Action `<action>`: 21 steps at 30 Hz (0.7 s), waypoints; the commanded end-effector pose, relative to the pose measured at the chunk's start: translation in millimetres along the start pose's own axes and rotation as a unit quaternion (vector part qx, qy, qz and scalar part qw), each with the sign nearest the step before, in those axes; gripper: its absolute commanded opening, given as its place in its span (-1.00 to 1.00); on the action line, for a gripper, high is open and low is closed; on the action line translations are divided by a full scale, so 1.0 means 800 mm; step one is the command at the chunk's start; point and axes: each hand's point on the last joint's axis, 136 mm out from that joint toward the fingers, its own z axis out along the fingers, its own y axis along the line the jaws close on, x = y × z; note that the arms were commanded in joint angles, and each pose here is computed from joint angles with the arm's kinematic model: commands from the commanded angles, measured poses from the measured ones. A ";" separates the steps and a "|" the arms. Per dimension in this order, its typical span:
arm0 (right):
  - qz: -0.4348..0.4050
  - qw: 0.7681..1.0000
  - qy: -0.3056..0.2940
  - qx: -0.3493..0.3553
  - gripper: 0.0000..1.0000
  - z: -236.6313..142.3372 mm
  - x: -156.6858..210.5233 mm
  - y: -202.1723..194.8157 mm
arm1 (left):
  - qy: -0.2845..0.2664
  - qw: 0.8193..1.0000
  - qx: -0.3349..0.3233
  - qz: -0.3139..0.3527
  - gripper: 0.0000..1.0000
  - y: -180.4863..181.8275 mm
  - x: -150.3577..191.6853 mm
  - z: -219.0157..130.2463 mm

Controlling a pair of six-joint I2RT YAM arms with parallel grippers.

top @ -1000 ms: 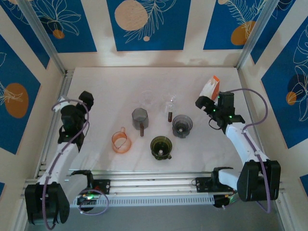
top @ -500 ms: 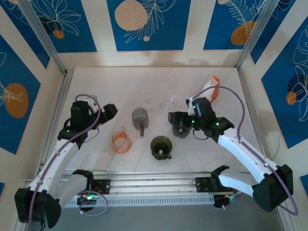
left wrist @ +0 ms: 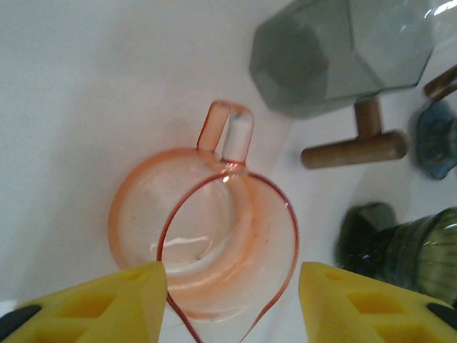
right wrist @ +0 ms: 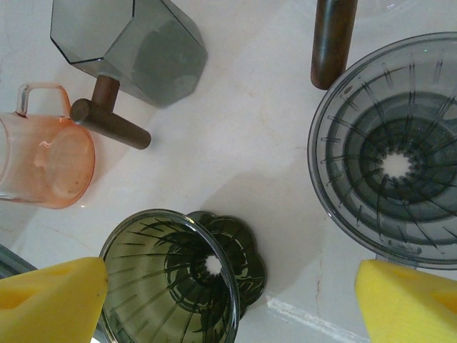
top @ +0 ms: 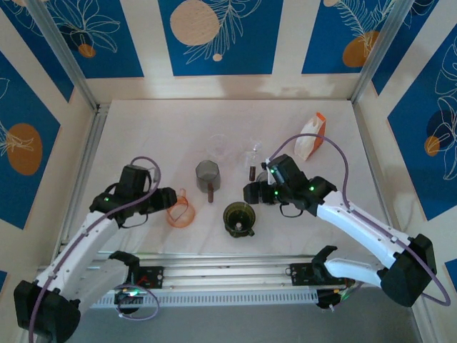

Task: Place the coffee filter in the dripper

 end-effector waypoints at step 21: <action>0.009 1.000 0.021 0.014 0.78 -0.001 0.016 -0.001 | 0.057 0.995 -0.062 0.051 -0.63 -0.003 0.036 0.049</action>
